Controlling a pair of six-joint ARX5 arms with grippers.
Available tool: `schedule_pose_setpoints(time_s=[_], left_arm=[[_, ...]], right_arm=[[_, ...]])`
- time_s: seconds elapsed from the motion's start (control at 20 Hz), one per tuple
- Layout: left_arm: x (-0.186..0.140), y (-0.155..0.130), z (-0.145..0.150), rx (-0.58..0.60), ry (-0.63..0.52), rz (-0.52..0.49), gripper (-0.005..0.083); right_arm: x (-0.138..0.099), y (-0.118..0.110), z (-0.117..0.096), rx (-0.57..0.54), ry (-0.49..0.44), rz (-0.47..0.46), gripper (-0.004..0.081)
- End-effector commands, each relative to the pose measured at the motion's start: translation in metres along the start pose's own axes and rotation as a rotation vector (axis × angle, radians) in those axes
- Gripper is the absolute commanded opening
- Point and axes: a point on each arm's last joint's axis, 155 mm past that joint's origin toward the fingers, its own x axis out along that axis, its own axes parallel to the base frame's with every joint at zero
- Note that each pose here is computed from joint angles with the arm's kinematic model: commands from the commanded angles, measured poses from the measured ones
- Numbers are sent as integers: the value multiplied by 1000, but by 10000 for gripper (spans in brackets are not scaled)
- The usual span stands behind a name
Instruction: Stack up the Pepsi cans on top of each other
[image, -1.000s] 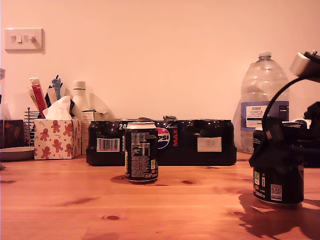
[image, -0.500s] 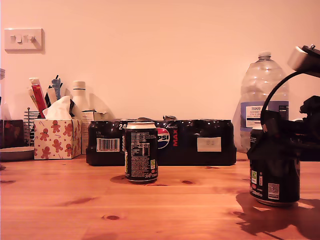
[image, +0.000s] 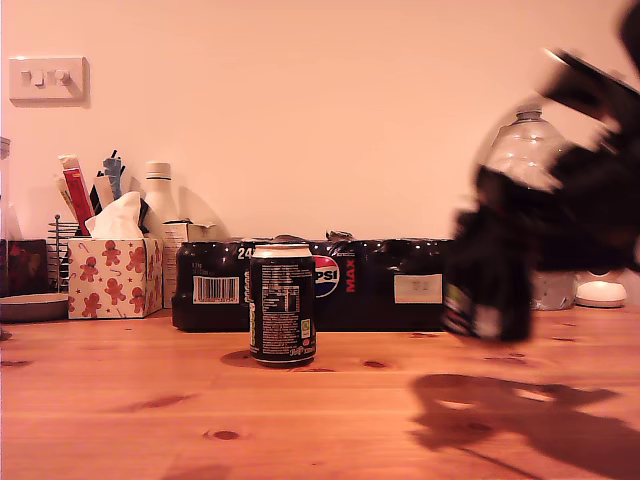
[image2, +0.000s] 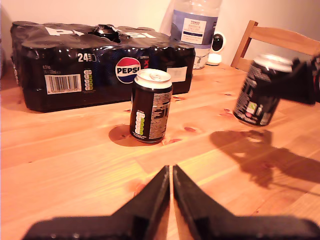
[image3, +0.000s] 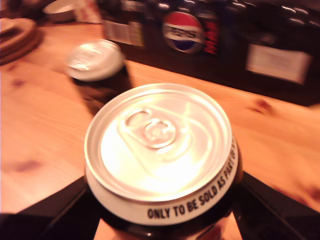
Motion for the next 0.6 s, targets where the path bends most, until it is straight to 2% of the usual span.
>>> schedule_pose_setpoints(time_s=[0.0, 0.4, 0.55], left_arm=[[2, 3, -13, -2, 35, 7, 10], [2, 5, -13, 17, 34, 18, 10], [2, 6, -13, 17, 33, 22, 10]], right_arm=[[0, 11, 48, -32, -103, 25, 226], [-4, 41, 143, -139, -226, 74, 226], [5, 45, 162, -151, -226, 91, 226]])
